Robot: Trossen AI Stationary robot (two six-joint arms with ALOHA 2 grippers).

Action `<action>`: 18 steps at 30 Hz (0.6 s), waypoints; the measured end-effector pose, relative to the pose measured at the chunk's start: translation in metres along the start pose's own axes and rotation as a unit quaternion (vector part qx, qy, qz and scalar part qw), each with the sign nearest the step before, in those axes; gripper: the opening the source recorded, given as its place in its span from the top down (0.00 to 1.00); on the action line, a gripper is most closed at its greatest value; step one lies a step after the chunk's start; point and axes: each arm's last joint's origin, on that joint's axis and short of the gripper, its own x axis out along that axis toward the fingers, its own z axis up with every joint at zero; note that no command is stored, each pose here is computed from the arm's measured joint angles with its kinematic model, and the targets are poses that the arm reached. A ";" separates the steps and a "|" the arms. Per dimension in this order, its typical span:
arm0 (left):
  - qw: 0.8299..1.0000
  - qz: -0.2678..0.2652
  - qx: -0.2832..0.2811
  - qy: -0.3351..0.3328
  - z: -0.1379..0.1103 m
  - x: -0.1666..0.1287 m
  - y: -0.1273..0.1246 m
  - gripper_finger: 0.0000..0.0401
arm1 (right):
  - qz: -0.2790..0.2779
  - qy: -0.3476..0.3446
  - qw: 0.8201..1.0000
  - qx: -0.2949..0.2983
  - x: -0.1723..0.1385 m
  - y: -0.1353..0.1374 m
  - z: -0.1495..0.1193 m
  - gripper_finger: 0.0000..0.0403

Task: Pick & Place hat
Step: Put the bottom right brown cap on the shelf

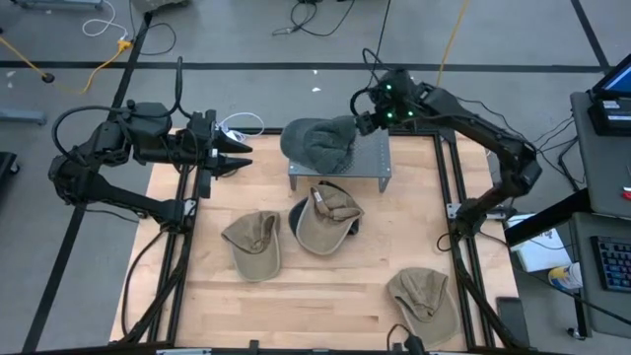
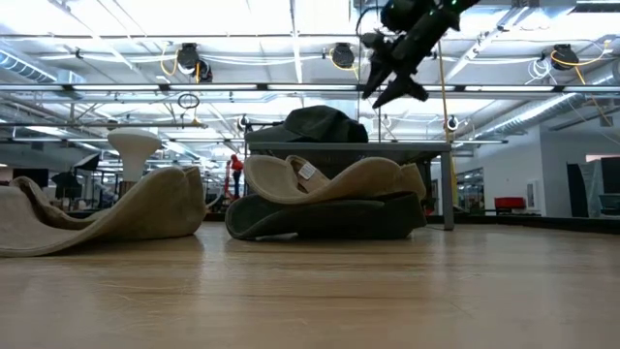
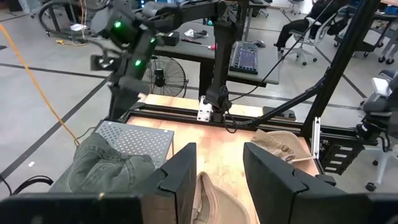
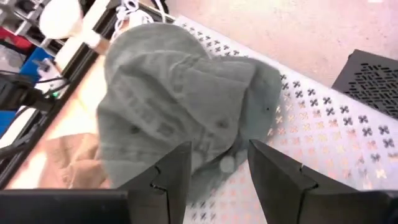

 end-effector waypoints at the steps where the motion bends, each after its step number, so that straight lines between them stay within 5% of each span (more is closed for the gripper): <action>1: 1.000 0.000 0.000 0.000 0.000 0.000 0.000 0.66 | 0.002 0.002 1.000 -0.001 -0.006 0.003 -0.003 0.63; 18: 1.000 0.000 -0.031 0.000 0.000 0.000 0.000 0.66 | 0.082 0.052 0.994 0.045 -0.063 0.071 -0.055 0.65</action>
